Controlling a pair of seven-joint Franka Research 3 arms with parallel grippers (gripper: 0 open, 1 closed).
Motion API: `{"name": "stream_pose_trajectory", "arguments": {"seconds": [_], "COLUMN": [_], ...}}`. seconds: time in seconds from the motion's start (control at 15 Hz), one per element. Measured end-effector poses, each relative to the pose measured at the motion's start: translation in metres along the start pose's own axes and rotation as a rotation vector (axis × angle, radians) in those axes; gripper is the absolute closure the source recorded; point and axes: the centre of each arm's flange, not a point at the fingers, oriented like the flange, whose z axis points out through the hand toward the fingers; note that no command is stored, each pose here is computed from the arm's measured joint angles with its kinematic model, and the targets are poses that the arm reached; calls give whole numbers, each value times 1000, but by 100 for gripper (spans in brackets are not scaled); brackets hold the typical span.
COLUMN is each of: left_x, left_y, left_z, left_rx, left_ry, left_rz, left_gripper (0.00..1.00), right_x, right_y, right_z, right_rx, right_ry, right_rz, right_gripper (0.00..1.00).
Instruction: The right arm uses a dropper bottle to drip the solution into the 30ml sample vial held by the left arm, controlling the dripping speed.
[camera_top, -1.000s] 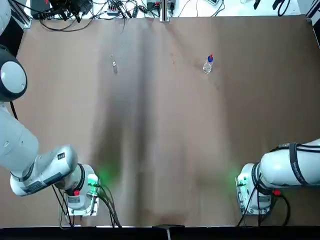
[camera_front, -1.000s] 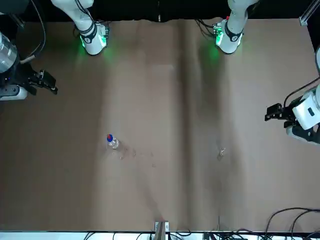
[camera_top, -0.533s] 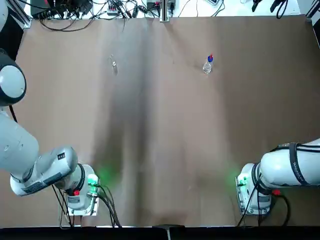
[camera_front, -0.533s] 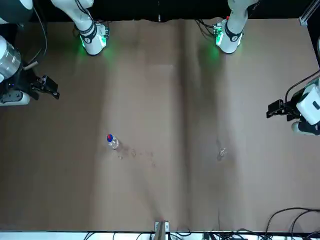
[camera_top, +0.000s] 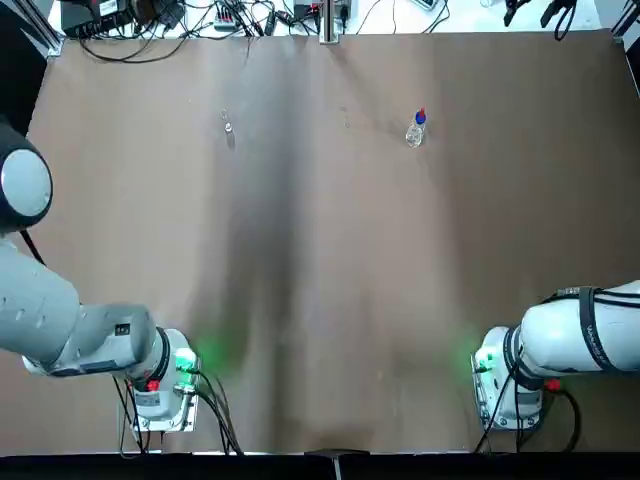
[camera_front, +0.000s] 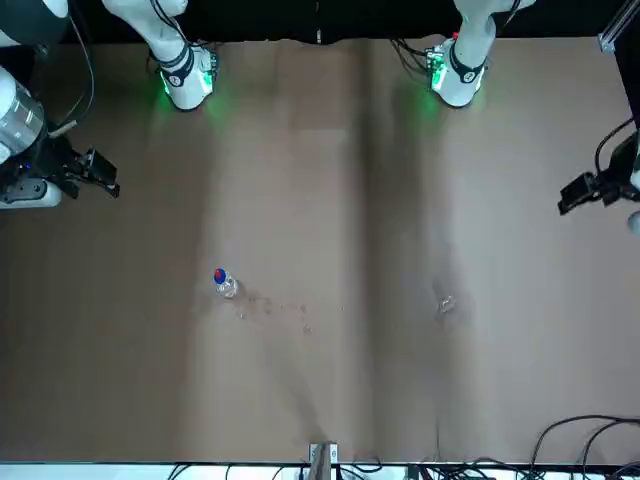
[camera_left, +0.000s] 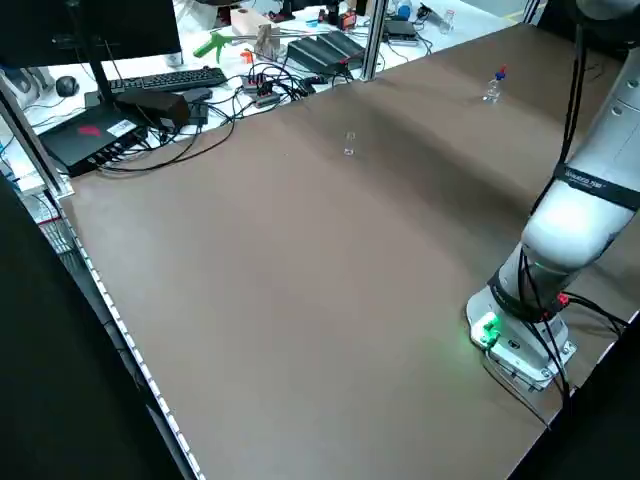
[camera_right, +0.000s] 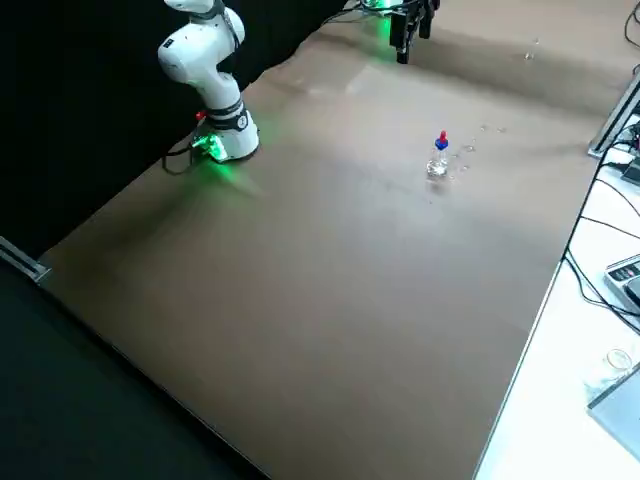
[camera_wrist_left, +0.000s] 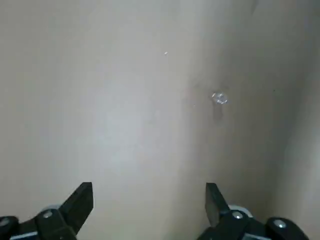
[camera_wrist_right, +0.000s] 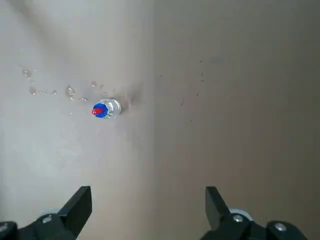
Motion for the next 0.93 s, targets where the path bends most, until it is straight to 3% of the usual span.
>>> {"name": "stream_pose_trajectory", "arguments": {"seconds": [0.6, 0.93], "left_x": [-30, -29], "left_y": [-35, -11], "left_z": [-24, -10], "left_rx": [-40, -35], "left_ry": [-13, -42], "left_rz": [-168, -131], "left_gripper": [1, 1], "right_x": [-2, -2], "right_y": [-8, 1], "right_z": [6, 10], "right_rx": [-1, -2], "right_ry": [-17, -25], "right_rz": [-34, -83], "right_gripper": [0, 0]}}
